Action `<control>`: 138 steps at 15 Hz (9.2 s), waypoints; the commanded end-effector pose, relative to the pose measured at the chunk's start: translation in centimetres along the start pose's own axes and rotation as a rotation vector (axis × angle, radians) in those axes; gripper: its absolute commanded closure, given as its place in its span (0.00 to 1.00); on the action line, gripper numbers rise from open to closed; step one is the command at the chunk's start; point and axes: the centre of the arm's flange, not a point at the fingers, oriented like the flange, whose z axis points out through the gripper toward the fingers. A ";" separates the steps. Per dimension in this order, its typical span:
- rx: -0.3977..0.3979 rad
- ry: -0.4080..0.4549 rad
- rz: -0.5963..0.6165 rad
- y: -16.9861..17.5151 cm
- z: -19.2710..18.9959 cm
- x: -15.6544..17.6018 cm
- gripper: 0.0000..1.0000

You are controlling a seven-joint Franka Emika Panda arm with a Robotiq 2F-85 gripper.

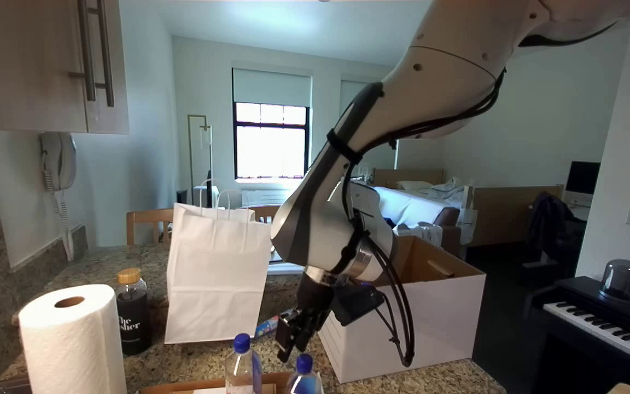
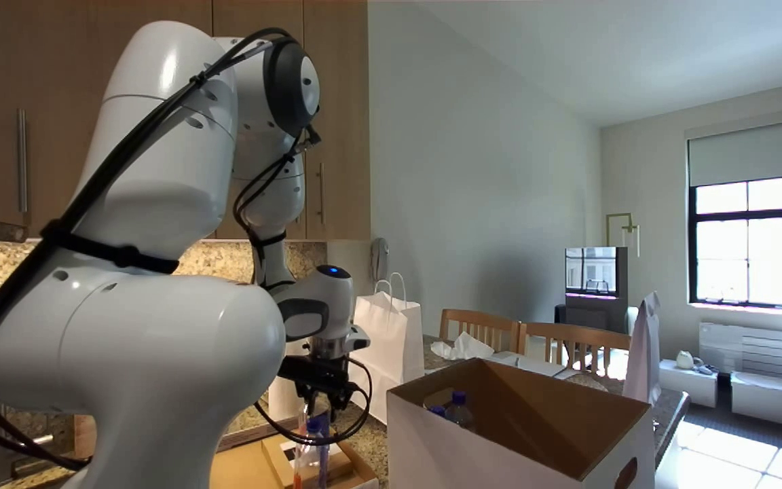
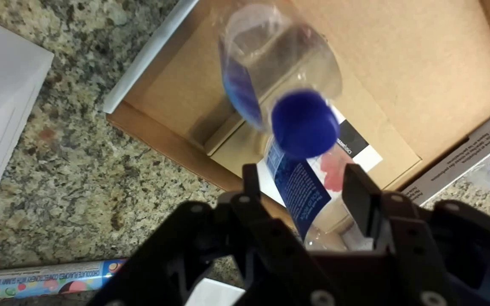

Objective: Remove three bottles from the box and put them on the counter

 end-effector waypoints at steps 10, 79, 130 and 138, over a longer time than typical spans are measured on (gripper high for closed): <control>-0.112 0.040 -0.054 2.2 -1.9 0.5 0.00; -0.259 -0.199 0.832 34.1 -6.4 14.6 0.92; -0.159 -0.371 0.708 29.4 -8.7 12.3 0.48; -0.157 -0.356 0.682 29.6 -8.9 12.7 0.85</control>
